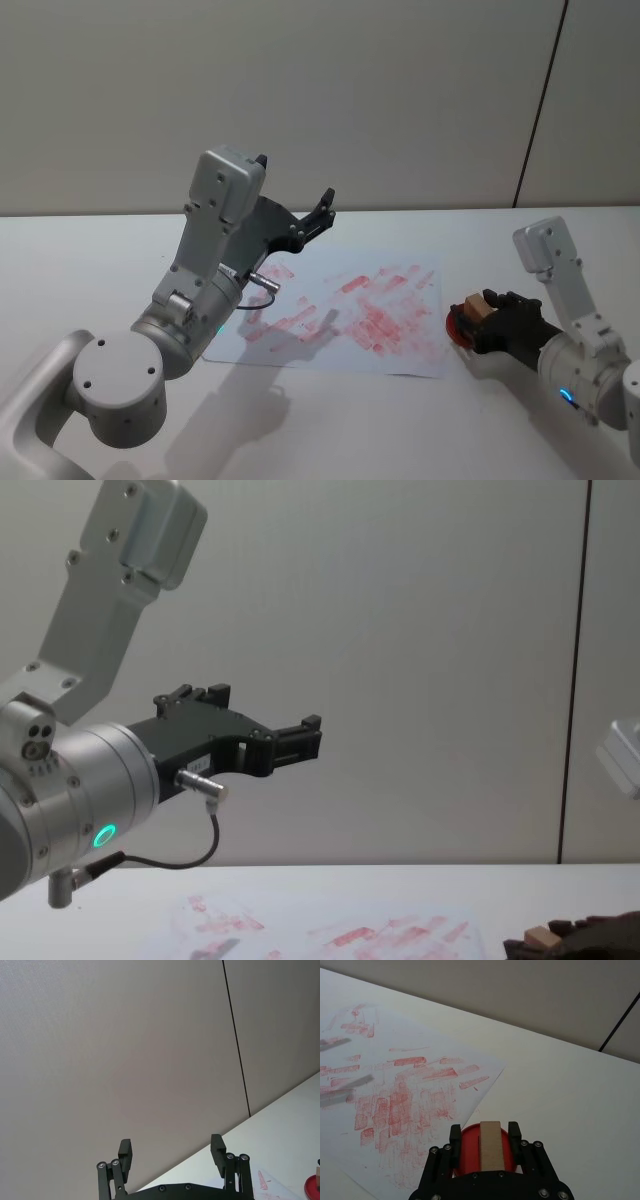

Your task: Use the one hand to pick up the stamp and affix it onto the A4 paper.

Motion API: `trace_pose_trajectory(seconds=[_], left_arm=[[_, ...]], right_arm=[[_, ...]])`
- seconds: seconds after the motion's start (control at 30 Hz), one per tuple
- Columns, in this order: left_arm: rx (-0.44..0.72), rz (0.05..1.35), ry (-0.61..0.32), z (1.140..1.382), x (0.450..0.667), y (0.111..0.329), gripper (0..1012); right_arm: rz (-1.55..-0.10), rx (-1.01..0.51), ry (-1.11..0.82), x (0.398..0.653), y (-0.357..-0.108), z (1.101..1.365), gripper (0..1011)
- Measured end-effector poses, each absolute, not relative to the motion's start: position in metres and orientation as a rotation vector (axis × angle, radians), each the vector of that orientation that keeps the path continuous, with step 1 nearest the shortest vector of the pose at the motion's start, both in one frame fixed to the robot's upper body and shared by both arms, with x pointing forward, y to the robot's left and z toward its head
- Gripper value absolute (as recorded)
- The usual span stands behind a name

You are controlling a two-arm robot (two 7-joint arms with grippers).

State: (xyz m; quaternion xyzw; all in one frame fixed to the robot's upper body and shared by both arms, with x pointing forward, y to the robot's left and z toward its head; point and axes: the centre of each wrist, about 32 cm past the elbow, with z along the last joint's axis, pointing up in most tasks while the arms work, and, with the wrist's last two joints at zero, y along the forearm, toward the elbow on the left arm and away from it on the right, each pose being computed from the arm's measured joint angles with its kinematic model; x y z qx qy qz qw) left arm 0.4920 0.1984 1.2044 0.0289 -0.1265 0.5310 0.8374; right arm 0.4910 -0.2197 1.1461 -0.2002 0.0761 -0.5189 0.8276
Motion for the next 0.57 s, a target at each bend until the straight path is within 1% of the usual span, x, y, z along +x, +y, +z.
trace_pose_trajectory(seconds=[0.03, 0.13, 0.2, 0.23, 0.27, 0.3, 0.33, 0.37, 0.47, 0.57], left_arm=[[0.061, 1.124, -0.268, 1.2044, 0.4920, 0.1984, 1001], [0.061, 1.124, -0.268, 1.2044, 0.4920, 0.1984, 1002], [0.061, 1.124, -0.268, 1.2044, 0.4920, 0.1984, 1001], [0.061, 1.124, -0.268, 1.2044, 0.4920, 0.1984, 1001], [0.061, 1.124, -0.268, 1.2044, 0.4920, 0.1984, 1001], [0.061, 1.124, -0.268, 1.2044, 0.4920, 0.1984, 1001], [0.061, 1.124, -0.268, 1.2044, 0.4920, 0.1984, 1002], [0.061, 1.124, -0.268, 1.2044, 0.4920, 0.1984, 1002], [0.061, 1.124, -0.268, 1.2044, 0.4920, 0.1984, 1001], [0.061, 1.124, -0.268, 1.2044, 0.4920, 0.1984, 1001]], right_arm=[[-1.102, -0.427, 0.161, 0.4909, -0.2197, 1.1458, 559], [-1.103, -0.429, 0.161, 0.4909, -0.2197, 1.1454, 622], [-1.104, -0.430, 0.161, 0.4908, -0.2197, 1.1450, 721], [-1.104, -0.431, 0.161, 0.4908, -0.2197, 1.1449, 721], [-1.104, -0.431, 0.161, 0.4907, -0.2197, 1.1448, 778], [-1.104, -0.432, 0.161, 0.4907, -0.2197, 1.1447, 788], [-1.104, -0.432, 0.161, 0.4907, -0.2197, 1.1445, 832], [-1.104, -0.433, 0.161, 0.4907, -0.2197, 1.1445, 832], [-1.105, -0.434, 0.160, 0.4907, -0.2197, 1.1443, 935], [-1.105, -0.435, 0.160, 0.4906, -0.2197, 1.1442, 1001]])
